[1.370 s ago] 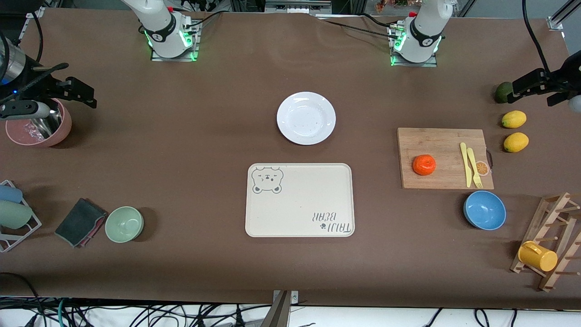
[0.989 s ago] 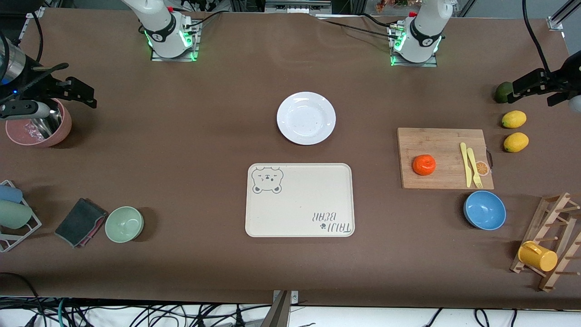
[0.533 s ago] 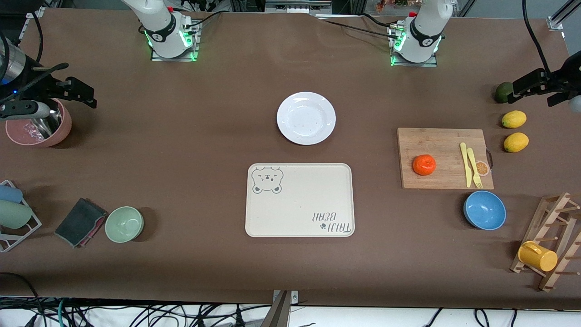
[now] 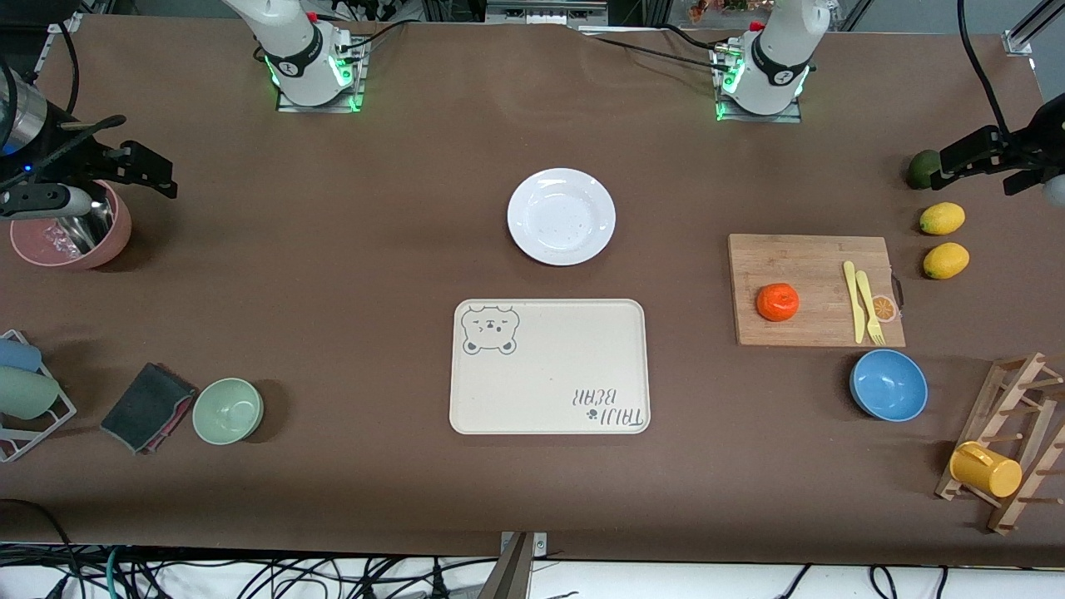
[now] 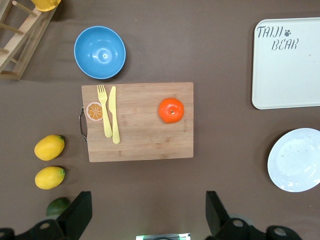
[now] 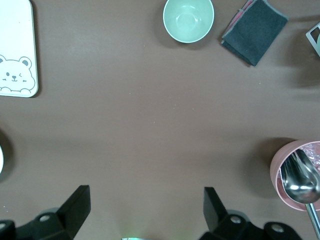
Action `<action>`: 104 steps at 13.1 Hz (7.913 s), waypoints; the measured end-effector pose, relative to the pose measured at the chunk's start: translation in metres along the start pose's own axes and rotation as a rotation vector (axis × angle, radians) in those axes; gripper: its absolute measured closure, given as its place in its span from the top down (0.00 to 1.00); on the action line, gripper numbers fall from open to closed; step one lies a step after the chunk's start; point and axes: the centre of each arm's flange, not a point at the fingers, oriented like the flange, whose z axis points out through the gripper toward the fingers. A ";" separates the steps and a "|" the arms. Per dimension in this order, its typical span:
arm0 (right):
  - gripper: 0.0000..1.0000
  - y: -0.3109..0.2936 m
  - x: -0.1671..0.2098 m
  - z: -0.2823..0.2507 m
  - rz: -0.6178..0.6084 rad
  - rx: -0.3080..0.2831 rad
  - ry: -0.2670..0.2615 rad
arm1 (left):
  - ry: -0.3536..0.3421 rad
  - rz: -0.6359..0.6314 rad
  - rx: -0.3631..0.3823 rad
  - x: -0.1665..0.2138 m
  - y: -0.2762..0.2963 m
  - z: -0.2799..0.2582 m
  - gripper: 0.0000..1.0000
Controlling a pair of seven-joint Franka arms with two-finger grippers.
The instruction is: Place orange and plate with both arms
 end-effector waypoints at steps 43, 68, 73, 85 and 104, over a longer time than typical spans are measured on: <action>1.00 -0.002 0.000 0.000 -0.006 0.000 0.001 | -0.011 0.046 0.074 0.003 0.022 0.003 1.00; 1.00 -0.003 0.000 -0.004 -0.009 -0.001 0.005 | -0.014 -0.020 0.030 0.050 0.013 0.235 1.00; 1.00 -0.003 0.000 -0.004 -0.009 0.000 0.003 | 0.011 -0.027 0.029 0.061 0.023 0.311 1.00; 1.00 -0.002 0.001 -0.003 -0.008 0.000 0.000 | 0.028 -0.070 0.013 0.060 0.037 0.421 0.97; 1.00 0.001 0.000 -0.003 -0.001 0.000 0.000 | 0.003 -0.141 -0.100 -0.024 0.323 0.386 0.72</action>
